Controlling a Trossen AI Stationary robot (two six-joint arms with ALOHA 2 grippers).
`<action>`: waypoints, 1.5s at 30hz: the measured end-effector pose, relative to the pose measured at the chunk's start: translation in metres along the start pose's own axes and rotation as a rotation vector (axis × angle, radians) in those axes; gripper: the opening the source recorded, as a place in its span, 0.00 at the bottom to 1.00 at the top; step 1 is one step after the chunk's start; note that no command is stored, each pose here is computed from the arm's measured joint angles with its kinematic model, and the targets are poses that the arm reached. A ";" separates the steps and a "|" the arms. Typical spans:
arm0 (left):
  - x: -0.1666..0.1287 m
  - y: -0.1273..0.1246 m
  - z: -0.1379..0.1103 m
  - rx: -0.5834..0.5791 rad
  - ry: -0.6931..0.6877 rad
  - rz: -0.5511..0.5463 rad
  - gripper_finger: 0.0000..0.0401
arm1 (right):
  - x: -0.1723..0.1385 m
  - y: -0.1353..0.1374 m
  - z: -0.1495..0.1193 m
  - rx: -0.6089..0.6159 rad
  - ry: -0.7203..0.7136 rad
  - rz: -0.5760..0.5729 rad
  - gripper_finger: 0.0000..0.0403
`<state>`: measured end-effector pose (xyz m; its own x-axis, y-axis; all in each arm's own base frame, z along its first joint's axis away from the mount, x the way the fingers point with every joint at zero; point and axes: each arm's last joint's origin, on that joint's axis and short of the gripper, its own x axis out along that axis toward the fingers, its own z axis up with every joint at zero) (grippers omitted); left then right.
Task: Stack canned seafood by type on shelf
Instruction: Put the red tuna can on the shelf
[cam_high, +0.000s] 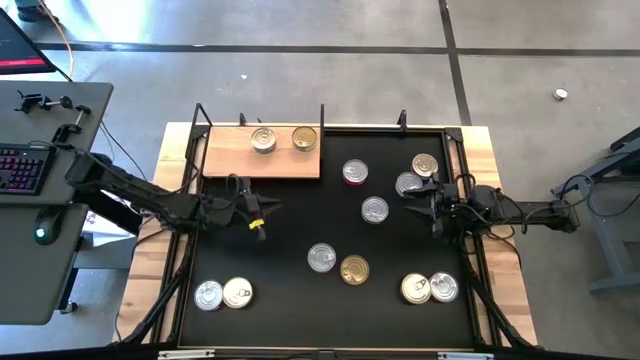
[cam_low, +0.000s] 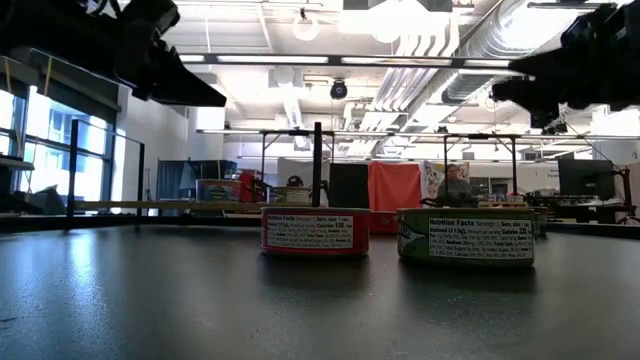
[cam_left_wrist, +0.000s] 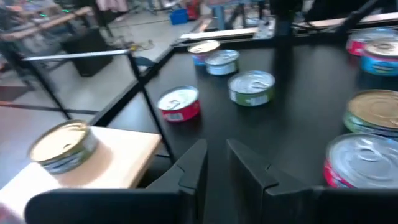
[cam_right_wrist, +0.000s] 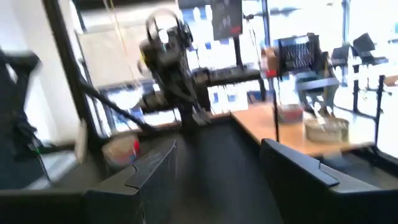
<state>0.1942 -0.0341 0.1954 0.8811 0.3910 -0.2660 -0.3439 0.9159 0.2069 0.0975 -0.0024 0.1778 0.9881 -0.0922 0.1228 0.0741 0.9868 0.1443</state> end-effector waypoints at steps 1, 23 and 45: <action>-0.001 -0.001 0.000 0.002 -0.001 0.017 0.12 | 0.000 0.001 0.003 -0.006 -0.031 0.013 0.56; -0.020 -0.025 0.009 0.037 -0.110 -0.131 0.12 | 0.036 0.022 -0.003 0.054 -0.017 0.138 0.56; -0.008 -0.059 -0.001 0.170 -0.060 -0.198 0.12 | 0.221 0.068 -0.076 -0.067 0.943 0.145 0.56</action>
<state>0.2072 -0.0906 0.1840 0.9453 0.1952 -0.2614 -0.1081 0.9434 0.3134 0.3313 0.0542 0.1402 0.6872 0.1480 -0.7112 -0.0790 0.9884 0.1294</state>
